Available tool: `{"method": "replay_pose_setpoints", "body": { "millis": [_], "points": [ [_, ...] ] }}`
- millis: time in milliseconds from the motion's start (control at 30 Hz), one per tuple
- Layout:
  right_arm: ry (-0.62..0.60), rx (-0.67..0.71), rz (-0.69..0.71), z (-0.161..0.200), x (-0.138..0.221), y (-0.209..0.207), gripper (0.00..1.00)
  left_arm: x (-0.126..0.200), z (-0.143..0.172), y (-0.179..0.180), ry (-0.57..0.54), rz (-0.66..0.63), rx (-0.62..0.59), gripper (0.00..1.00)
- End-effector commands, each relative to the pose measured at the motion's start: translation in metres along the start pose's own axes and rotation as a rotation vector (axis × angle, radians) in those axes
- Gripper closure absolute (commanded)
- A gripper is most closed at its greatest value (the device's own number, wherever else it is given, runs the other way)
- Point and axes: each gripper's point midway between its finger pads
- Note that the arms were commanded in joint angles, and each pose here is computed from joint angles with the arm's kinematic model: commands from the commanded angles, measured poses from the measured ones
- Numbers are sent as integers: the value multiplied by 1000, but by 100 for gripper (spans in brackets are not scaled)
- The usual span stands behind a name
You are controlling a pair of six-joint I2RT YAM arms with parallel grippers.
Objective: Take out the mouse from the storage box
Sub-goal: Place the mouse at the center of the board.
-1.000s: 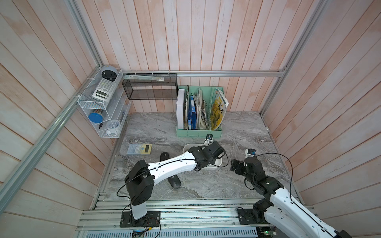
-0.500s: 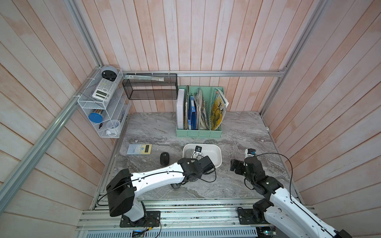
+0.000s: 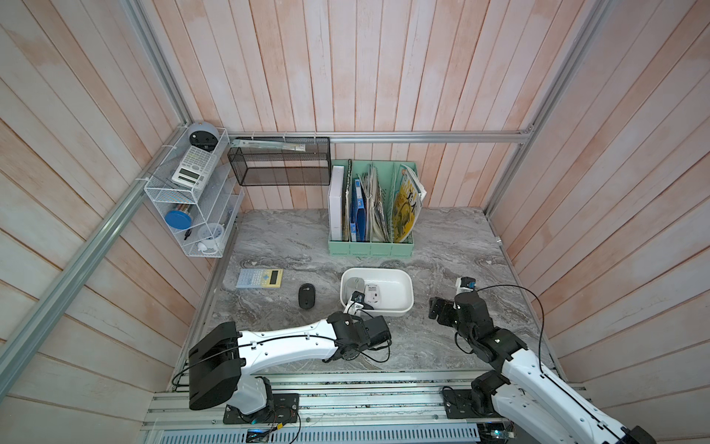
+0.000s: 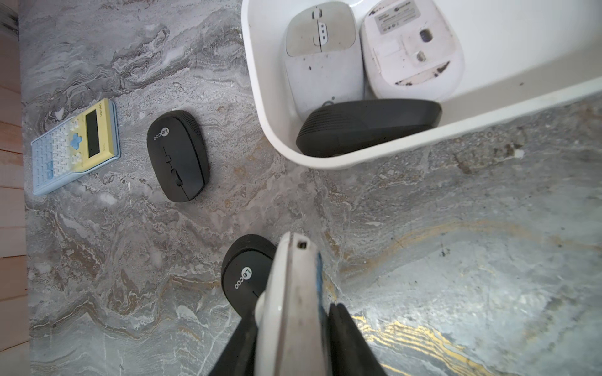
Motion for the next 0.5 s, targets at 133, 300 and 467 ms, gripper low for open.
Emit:
{"method": "replay_pose_setpoints", "body": {
  "millis": [133, 300, 467],
  "points": [
    [-23, -5, -2, -3, 3, -2, 5, -13, -3, -16, 14, -48, -68, 73],
    [-31, -6, 0, -5, 4, -3, 5, -20, -3, -30, 30, -54, -119, 73],
    [-37, -9, 1, -6, 5, -3, 5, -28, -1, -41, 51, -52, -151, 73]
  ]
}}
Point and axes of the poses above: each gripper's point midway between its finger pads, its own x axis back along the fingers, its own y axis along the line the jaws close on, z = x × y, and after that the axes turned 11 degrees about -x, right-handed
